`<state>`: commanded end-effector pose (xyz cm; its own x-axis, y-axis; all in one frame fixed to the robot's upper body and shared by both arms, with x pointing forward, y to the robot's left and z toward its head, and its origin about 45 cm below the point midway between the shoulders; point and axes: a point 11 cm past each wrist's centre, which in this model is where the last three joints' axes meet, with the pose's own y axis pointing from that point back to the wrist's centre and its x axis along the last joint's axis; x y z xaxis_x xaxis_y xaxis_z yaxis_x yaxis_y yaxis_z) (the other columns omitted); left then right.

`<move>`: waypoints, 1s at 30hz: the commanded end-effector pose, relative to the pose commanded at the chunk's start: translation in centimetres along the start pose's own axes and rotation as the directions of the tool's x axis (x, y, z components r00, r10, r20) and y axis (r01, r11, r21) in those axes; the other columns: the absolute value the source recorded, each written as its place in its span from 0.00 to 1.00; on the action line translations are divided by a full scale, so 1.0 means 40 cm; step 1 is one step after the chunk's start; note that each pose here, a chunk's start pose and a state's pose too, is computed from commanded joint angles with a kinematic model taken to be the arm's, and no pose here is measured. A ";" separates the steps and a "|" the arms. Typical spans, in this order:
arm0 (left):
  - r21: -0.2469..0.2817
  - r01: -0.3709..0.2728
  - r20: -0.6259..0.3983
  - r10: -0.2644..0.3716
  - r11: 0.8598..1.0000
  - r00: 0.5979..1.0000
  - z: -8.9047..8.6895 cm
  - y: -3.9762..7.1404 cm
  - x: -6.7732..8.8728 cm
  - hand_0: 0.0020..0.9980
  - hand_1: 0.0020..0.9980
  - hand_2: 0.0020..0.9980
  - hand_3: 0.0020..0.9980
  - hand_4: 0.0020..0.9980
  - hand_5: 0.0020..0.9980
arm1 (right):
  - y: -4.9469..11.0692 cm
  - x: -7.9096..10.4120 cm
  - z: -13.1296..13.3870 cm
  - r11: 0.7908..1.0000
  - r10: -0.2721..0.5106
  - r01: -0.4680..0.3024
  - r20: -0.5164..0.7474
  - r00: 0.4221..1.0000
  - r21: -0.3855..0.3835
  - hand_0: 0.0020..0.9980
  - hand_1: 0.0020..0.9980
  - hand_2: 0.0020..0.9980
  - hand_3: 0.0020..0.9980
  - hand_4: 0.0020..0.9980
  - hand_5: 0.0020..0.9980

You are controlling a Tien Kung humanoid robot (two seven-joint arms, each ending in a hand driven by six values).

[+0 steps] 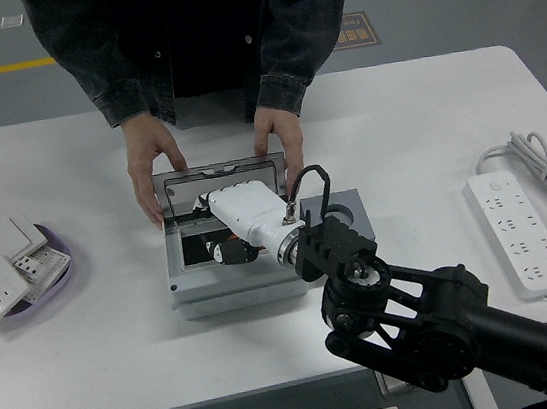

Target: Pick up the cylinder from the cube,place it in the box,flap close box

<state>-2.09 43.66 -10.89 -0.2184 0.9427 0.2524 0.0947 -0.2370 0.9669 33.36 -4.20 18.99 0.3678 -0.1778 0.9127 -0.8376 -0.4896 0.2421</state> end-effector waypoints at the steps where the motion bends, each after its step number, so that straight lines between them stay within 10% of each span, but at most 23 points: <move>1: 0.000 0.000 0.000 0.000 1.000 1.000 0.000 0.000 0.000 0.63 0.66 0.59 0.65 0.72 0.29 | 0.001 -0.002 -0.001 1.000 -0.002 0.002 0.014 1.000 0.005 0.73 0.67 0.68 0.69 0.52 0.32; 6: -0.002 0.003 0.002 -0.003 1.000 1.000 0.000 0.000 -0.005 0.63 0.66 0.59 0.65 0.72 0.29 | 0.012 0.013 -0.017 0.997 0.007 -0.021 0.178 0.984 0.078 0.72 0.66 0.67 0.69 0.53 0.33; 18: 0.002 -0.002 0.007 0.002 1.000 1.000 -0.001 0.000 0.001 0.64 0.67 0.59 0.65 0.72 0.28 | 0.026 0.233 0.027 0.975 0.096 -0.169 0.417 0.904 0.143 0.64 0.63 0.66 0.69 0.54 0.33; 30: -0.005 -0.006 0.011 0.006 1.000 1.000 0.010 0.002 0.007 0.64 0.67 0.59 0.65 0.72 0.28 | -0.031 0.183 0.136 1.000 -0.002 -0.006 0.321 0.947 0.024 0.61 0.61 0.65 0.68 0.54 0.32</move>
<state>-1.73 43.98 -10.76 -0.2072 0.9437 0.2579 0.0912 -0.2438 0.9655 39.29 -9.54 23.57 0.4793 -0.4417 0.7583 -0.8302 -0.5085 0.2286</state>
